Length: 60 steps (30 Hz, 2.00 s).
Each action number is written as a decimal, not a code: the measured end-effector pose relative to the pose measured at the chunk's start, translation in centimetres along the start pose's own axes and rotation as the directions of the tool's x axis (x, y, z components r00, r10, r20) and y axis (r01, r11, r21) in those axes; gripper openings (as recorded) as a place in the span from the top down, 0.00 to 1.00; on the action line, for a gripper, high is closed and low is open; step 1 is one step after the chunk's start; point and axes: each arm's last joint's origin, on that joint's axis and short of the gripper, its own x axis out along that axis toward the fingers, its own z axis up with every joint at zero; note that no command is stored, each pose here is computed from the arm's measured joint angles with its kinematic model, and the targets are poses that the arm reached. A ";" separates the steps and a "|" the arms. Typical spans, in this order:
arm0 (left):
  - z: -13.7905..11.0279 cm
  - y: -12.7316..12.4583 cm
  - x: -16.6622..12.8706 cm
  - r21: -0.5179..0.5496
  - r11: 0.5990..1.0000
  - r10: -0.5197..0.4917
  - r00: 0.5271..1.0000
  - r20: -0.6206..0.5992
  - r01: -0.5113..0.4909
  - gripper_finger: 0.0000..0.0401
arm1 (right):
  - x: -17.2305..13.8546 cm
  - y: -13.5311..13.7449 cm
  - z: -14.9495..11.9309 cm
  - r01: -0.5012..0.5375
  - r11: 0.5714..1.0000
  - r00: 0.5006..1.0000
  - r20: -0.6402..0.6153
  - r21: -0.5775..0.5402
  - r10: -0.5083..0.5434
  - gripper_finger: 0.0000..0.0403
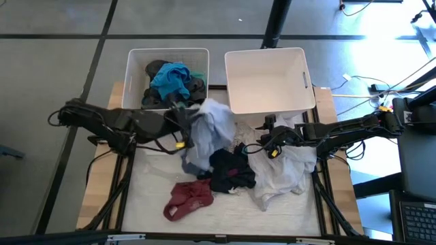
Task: Sort clothes
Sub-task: Put the white patterned polo shirt into the left white laundry bin
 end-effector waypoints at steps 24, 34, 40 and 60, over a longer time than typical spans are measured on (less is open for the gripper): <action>7.2 16.6 -6.8 0.127 0.667 0.680 0.670 0.299 -0.734 0.94 | 0.0 0.0 0.0 0.001 1.000 1.000 -0.001 0.000 -0.001 0.36; 6.4 20.8 -7.4 0.042 0.441 0.809 0.417 0.415 -0.896 0.94 | 0.0 0.0 0.0 0.009 0.999 1.000 -0.004 0.034 -0.009 0.36; 3.9 21.1 -3.2 0.159 0.526 0.791 0.549 0.272 -0.836 0.94 | 0.0 0.0 0.0 0.009 0.999 1.000 -0.004 0.038 -0.009 0.36; -12.0 16.4 6.6 -0.072 0.896 0.376 0.835 -0.401 -0.438 0.94 | 0.0 0.0 0.0 0.008 0.999 1.000 -0.005 0.034 -0.007 0.36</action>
